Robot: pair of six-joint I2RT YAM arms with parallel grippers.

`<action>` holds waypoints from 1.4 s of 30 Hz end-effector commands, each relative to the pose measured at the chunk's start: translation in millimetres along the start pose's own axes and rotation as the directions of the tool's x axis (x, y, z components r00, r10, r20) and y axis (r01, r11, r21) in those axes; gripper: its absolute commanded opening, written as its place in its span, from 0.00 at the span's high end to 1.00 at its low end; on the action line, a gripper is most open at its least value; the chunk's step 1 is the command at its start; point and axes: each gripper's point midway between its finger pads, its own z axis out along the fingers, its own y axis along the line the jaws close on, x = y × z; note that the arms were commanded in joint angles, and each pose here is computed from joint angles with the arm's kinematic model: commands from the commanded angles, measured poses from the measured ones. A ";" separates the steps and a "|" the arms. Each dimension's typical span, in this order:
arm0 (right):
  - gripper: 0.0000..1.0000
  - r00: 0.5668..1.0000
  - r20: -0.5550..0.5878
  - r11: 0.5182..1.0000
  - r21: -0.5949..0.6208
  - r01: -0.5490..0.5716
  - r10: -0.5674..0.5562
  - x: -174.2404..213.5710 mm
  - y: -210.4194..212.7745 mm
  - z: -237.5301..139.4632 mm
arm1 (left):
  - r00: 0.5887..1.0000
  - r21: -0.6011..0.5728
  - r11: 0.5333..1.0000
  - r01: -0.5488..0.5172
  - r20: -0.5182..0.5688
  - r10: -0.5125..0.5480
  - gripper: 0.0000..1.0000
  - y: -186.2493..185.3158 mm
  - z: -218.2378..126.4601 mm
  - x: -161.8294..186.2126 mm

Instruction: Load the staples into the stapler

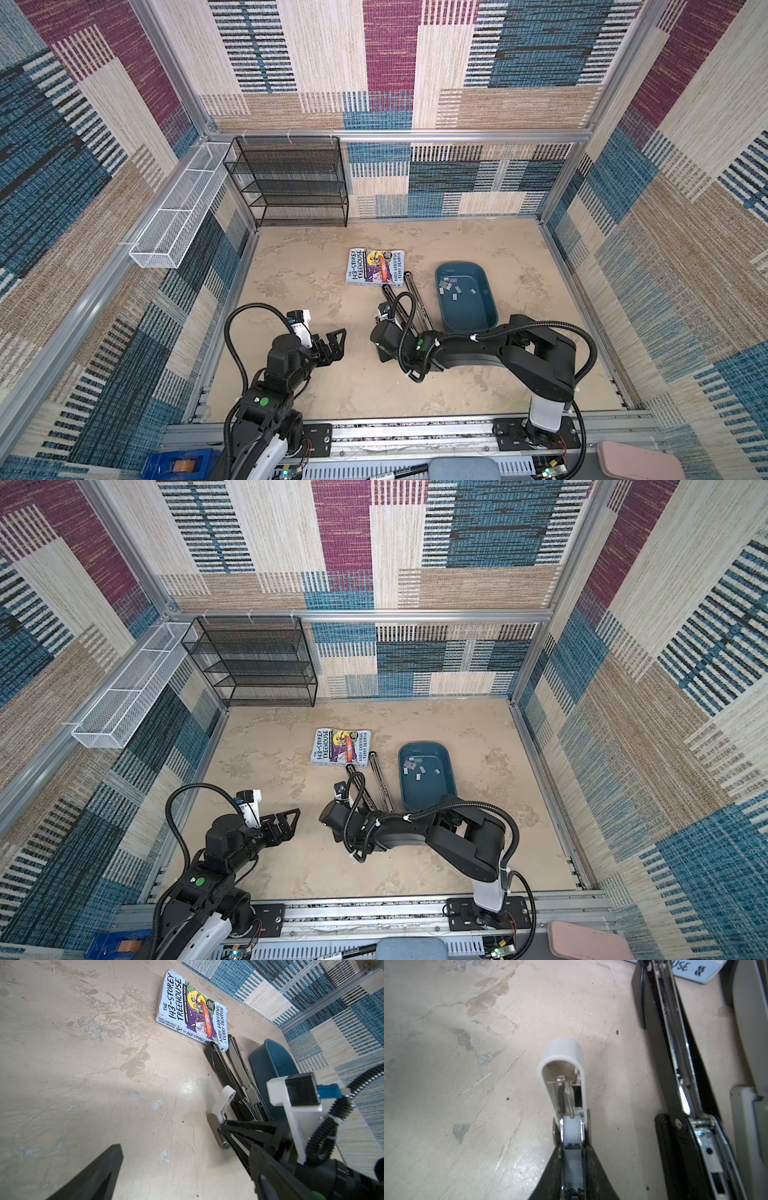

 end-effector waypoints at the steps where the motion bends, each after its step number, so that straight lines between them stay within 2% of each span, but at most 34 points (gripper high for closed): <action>1: 0.75 1.000 0.000 1.000 0.001 -0.015 0.015 -1.0 -0.5 -2.8 | 1.000 0.020 1.000 -0.003 0.029 0.003 0.01 -4.8 -0.4 -7.2; 15: 0.57 0.999 0.047 1.000 0.024 -0.014 0.013 -14.9 -6.4 -15.8 | 1.000 0.024 1.000 -0.008 0.026 0.007 0.01 -5.4 -0.2 -6.6; 17: 0.58 0.999 0.044 1.000 0.028 -0.013 0.012 -12.3 -7.5 -12.9 | 1.000 0.024 1.000 -0.007 0.024 0.006 0.01 -5.5 0.2 -6.2; 22: 0.69 0.998 0.056 0.999 0.024 -0.030 0.029 -14.3 -10.9 -8.2 | 1.000 0.021 1.000 -0.005 0.025 0.004 0.01 -4.7 0.3 -6.1; 31: 0.70 0.994 0.104 0.999 0.012 -0.041 0.039 -35.1 -11.3 -6.5 | 1.000 0.019 1.000 -0.005 0.025 0.004 0.01 -4.5 0.5 -6.4; 42: 0.74 0.999 0.018 0.999 0.025 -0.047 0.046 -5.0 -18.3 2.1 | 1.000 0.021 1.000 -0.005 0.024 0.004 0.01 -5.1 0.4 -6.4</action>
